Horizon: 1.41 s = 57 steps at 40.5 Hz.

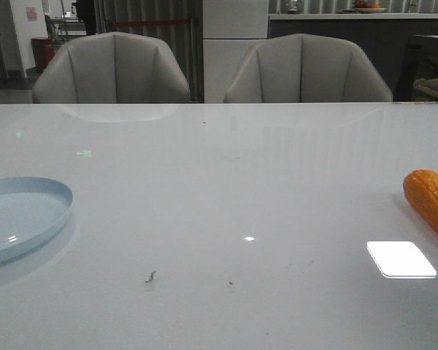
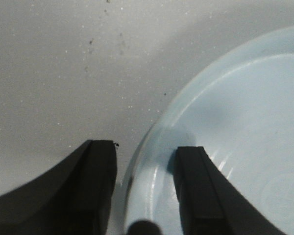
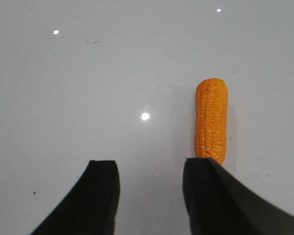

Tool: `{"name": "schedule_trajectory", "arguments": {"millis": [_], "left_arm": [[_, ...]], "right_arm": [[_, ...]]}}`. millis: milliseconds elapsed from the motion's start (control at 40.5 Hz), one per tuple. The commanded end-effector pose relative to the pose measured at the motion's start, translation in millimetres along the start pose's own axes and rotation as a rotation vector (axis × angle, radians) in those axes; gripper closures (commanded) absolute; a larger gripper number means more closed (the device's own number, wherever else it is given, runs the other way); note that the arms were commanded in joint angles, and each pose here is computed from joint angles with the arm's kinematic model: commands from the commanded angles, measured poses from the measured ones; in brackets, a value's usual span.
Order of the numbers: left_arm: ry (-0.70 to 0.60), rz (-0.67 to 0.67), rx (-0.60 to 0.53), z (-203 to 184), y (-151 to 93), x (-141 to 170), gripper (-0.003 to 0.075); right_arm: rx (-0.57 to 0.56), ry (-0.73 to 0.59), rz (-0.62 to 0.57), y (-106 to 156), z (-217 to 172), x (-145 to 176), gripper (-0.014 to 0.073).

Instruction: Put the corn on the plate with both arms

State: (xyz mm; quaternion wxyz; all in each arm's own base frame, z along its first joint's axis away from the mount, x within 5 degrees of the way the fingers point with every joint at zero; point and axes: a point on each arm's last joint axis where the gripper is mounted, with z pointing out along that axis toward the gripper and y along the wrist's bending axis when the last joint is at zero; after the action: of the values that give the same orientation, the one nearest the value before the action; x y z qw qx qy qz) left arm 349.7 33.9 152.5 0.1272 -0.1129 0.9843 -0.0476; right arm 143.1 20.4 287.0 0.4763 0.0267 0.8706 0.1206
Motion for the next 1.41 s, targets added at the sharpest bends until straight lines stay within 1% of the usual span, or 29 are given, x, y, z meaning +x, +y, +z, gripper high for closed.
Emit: {"name": "schedule_trajectory", "arguments": {"millis": [0,49,99,148,173,222,321,420,569,667,791,964,1038,1236,1384], "left_arm": [[-0.028,-0.018,0.010,-7.3,-1.5,-4.6,0.0385],[-0.026,-0.018,0.010,-6.7,-1.4,-4.5,0.0434],[-0.026,-0.018,0.010,-6.7,-1.4,-4.5,0.0514],[-0.026,-0.018,0.010,-6.7,-1.4,-4.5,0.0614],[-0.026,-0.018,0.010,-6.7,-1.4,-4.5,0.0636],[-0.026,-0.018,0.010,-6.7,-1.4,-4.5,0.0613],[-0.038,-0.020,0.012,-7.7,-1.8,-6.5,0.0624],[-0.040,-0.041,0.037,-14.1,-5.4,-12.5,0.0626],[-0.072,-0.058,0.091,-39.0,-15.9,-30.4,0.0626],[-0.095,-0.006,0.121,-59.2,-29.6,-40.9,0.0626],[-0.101,0.074,0.164,-82.4,-58.9,-50.3,0.0626],[-0.103,0.178,0.276,-104.0,-117.4,-46.1,0.0626],[-0.112,0.226,0.322,-107.8,-144.3,-38.6,0.0626],[-0.123,0.352,0.382,-102.3,-201.6,-13.6,0.0626],[-0.079,0.423,0.394,-83.7,-232.0,5.1,0.0626]], "right_arm": [[-0.008,-0.087,0.007,2.4,-3.1,-13.3,0.0169],[-0.008,-0.087,0.007,2.4,-3.1,-13.3,0.0169],[-0.008,-0.087,0.007,2.4,-3.1,-13.3,0.0169],[-0.008,-0.087,0.007,2.4,-3.1,-13.3,0.0169],[-0.008,-0.087,0.007,2.4,-3.1,-13.3,0.0169],[-0.008,-0.087,0.007,2.4,-3.1,-13.3,0.0169],[-0.008,-0.087,0.007,2.4,-3.1,-13.3,0.0169],[-0.008,-0.087,0.007,2.4,-3.1,-13.3,0.0169],[-0.008,-0.086,0.007,2.4,-3.1,-13.2,0.0169],[-0.008,-0.086,0.007,2.4,-3.1,-13.2,0.0169],[-0.008,-0.087,0.007,2.4,-3.1,-13.3,0.0169],[-0.008,-0.086,0.007,2.4,-3.1,-13.2,0.0169],[-0.008,-0.086,0.007,2.4,-3.1,-13.2,0.0169],[-0.008,-0.083,0.007,2.4,-3.1,-13.0,0.0169],[-0.008,-0.083,0.007,2.4,-3.1,-13.0,0.0169]]}}
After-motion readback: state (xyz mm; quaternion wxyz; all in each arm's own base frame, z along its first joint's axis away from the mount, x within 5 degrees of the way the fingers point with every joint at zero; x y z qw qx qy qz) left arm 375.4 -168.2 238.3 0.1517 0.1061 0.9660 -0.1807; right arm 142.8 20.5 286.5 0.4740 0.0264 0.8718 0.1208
